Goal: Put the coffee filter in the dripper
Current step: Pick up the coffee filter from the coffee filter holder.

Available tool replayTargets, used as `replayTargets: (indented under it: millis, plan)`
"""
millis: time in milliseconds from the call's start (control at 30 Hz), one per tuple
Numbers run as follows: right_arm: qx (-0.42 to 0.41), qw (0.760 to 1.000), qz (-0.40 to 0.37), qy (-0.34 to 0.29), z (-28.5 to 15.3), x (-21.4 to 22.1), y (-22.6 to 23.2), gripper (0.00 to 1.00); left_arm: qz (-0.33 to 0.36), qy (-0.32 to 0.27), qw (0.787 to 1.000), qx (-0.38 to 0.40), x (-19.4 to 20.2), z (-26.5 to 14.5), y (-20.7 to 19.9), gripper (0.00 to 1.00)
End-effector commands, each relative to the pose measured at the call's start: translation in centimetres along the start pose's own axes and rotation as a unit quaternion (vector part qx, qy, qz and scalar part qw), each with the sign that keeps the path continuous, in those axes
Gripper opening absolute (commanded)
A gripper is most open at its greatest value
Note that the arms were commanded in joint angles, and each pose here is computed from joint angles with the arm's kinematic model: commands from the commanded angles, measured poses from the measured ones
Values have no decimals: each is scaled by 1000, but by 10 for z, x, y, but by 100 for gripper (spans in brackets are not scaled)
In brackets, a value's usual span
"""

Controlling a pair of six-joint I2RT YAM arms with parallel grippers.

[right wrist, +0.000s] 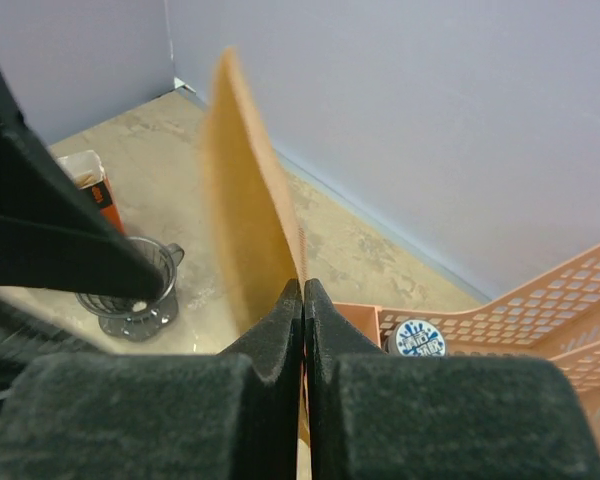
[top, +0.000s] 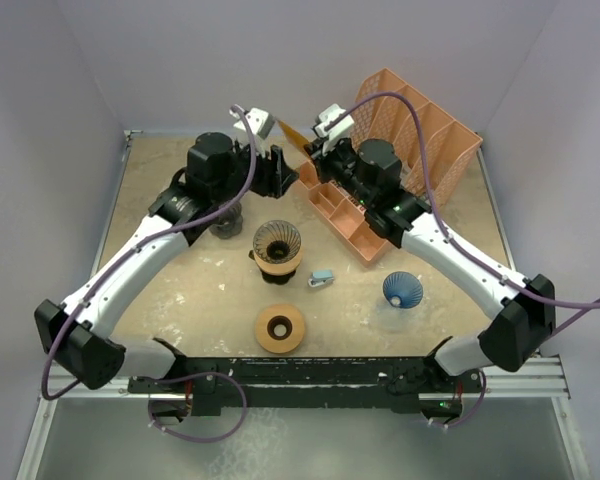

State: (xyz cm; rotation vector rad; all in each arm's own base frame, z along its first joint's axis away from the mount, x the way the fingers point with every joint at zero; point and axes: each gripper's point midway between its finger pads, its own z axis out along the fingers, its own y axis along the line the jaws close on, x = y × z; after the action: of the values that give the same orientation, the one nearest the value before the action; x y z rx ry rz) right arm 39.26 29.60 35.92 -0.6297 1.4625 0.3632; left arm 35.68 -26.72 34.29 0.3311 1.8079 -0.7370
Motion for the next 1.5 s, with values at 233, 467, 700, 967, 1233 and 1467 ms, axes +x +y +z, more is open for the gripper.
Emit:
replayTargets:
  millis: [233,467,700,967,1233,1467]
  plan:
    - [-91,994,-64,6,-29,-15,20,0,399,149,883,196,54,-114,-22,63]
    - [-204,973,-97,54,-39,9,54,0,440,184,840,258,53,-143,-34,66]
    - [-317,941,-92,77,-59,37,91,0,468,184,822,266,51,-157,-35,66]
    - [-379,914,-85,121,-65,75,111,0,483,199,818,241,58,-156,-20,66]
    - [-395,906,-79,134,-60,88,118,0,515,201,787,274,80,-140,-18,66]
    - [-405,900,-74,142,-58,96,122,0,554,186,758,290,93,-130,-16,66]
